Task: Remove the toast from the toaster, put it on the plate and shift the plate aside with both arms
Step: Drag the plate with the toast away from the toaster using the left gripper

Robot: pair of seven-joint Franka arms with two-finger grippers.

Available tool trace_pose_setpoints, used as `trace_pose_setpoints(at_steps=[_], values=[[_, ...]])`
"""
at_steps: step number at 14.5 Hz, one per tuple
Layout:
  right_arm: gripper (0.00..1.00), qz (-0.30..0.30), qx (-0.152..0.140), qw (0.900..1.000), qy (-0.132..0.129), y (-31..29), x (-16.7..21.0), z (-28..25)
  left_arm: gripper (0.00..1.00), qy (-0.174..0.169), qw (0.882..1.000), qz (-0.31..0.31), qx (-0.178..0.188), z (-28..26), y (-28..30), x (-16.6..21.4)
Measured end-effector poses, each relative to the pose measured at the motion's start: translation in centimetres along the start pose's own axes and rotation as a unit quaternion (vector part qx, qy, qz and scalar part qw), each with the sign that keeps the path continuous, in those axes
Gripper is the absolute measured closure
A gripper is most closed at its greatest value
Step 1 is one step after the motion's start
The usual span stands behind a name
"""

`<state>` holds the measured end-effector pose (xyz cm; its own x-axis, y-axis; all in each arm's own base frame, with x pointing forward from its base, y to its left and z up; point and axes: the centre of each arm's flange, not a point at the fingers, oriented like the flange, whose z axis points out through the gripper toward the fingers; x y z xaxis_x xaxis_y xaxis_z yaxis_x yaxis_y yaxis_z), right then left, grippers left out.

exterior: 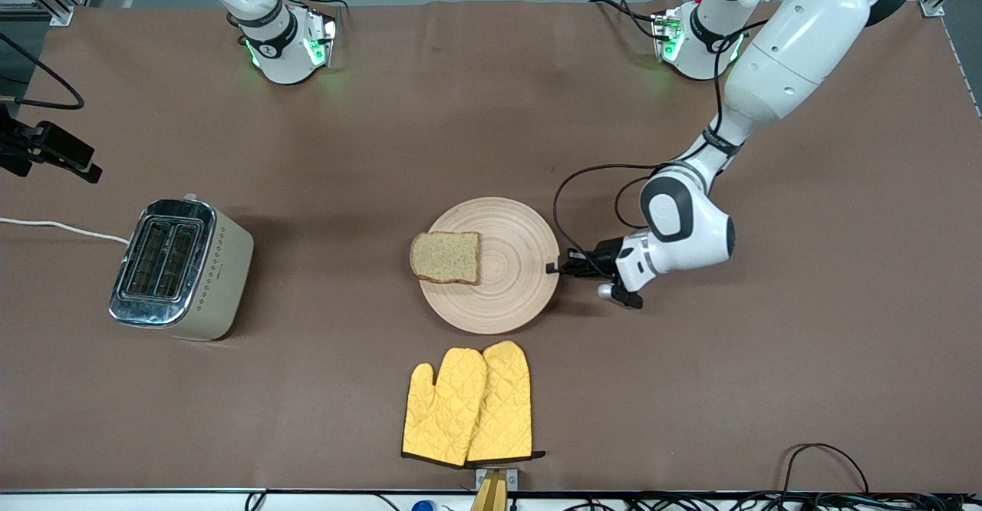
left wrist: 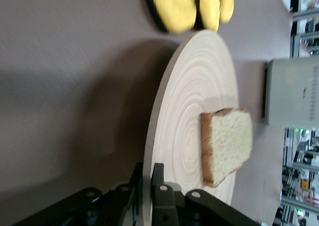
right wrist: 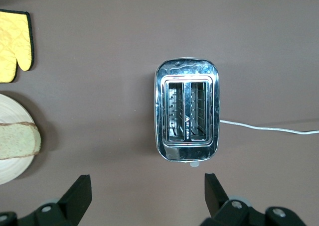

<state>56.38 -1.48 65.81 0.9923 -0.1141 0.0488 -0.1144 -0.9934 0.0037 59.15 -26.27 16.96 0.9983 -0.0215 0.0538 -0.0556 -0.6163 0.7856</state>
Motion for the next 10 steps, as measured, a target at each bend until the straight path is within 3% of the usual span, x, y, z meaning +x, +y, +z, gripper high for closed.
trace_pose_setpoints(at_steps=[6, 10], values=[[0.00, -0.003, -0.002, 1.000, -0.010, -0.2, -0.1, 0.6, 0.91, 0.036, 0.998, -0.014, -0.059, -13.0, -4.7, 4.1], [0.00, -0.003, -0.003, 1.000, -0.012, -0.2, -0.1, 0.8, 0.91, 0.036, 0.999, 0.014, -0.029, -23.3, -13.3, 4.0]])
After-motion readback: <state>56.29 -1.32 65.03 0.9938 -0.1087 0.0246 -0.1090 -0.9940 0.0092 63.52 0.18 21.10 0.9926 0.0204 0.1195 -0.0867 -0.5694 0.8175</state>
